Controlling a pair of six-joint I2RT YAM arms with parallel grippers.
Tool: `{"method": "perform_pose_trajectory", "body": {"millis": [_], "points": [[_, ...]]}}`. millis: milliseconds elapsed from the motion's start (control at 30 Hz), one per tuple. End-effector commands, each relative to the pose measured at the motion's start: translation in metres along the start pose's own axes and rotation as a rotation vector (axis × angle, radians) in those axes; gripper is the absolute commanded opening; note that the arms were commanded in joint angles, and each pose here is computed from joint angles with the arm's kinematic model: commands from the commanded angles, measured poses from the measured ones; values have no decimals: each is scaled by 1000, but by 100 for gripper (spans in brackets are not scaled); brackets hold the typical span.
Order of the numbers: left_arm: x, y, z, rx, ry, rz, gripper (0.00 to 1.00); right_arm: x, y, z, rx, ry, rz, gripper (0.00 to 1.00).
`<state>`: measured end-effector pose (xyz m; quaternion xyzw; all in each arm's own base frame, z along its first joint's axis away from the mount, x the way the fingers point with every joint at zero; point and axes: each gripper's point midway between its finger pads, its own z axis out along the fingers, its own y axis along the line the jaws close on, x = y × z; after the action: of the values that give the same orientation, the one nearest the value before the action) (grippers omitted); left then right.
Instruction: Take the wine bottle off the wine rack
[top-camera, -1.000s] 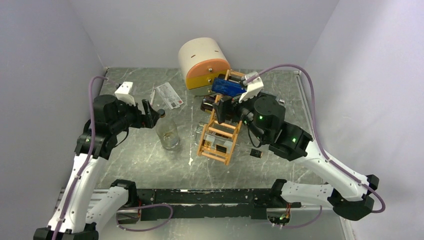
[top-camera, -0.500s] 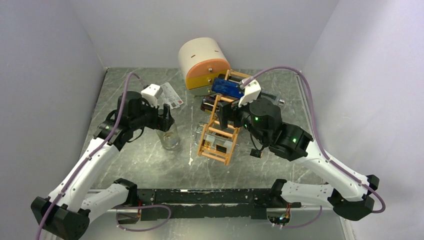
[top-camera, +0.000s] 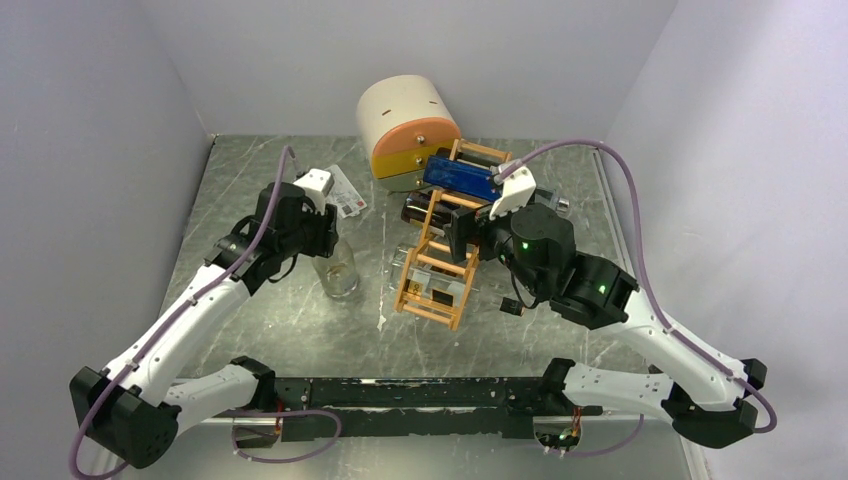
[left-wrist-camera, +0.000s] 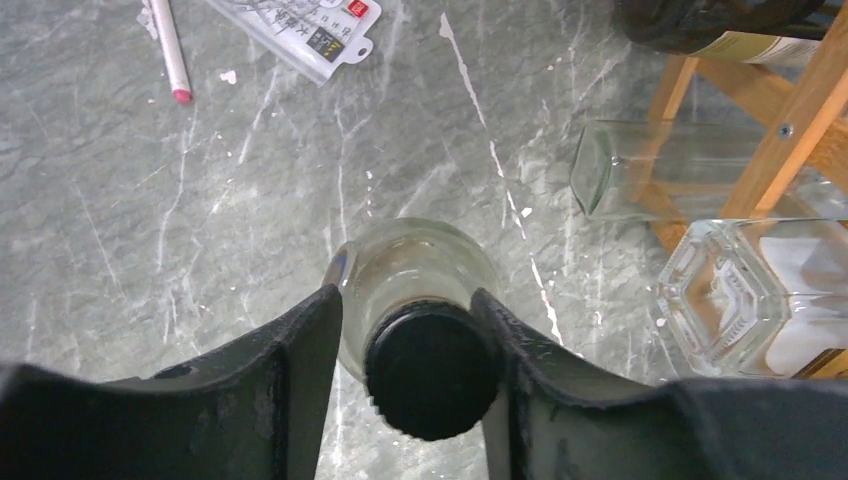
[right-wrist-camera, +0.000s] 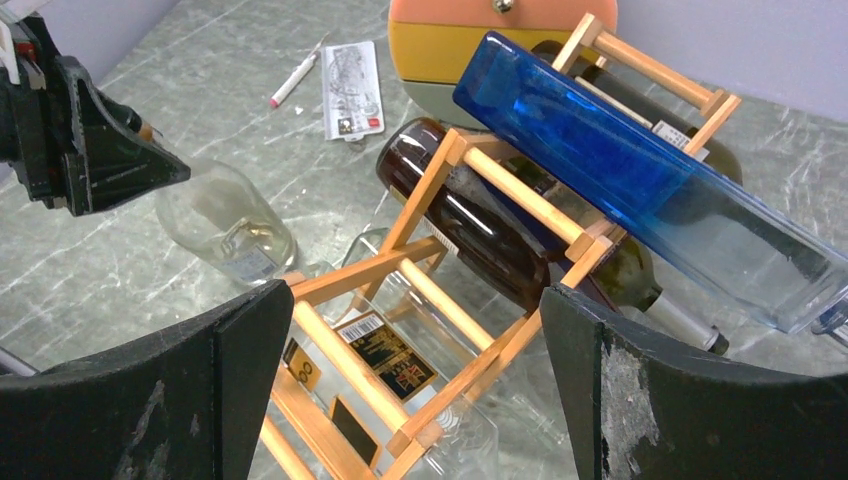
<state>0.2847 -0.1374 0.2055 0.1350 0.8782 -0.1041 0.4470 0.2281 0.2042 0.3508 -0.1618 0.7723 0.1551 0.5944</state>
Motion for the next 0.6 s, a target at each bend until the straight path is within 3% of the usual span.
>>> {"method": "perform_pose_trajectory", "body": {"millis": [0,67,200,400,567], "points": [[-29,2,-5,-38,-77,-18,45,5,-9,-5,30,11,7,100],[-35,3,-7,-46,-81,-31,26,6,-9,-6,31,16,7,100],[-57,20,-22,-147,-138,-66,9,5,-12,-9,38,7,6,100],[-109,69,-47,-400,-292,-120,7,5,-14,-6,49,8,-19,100],[-140,150,-54,-572,-392,-282,7,0,-10,-1,46,16,-31,100]]}}
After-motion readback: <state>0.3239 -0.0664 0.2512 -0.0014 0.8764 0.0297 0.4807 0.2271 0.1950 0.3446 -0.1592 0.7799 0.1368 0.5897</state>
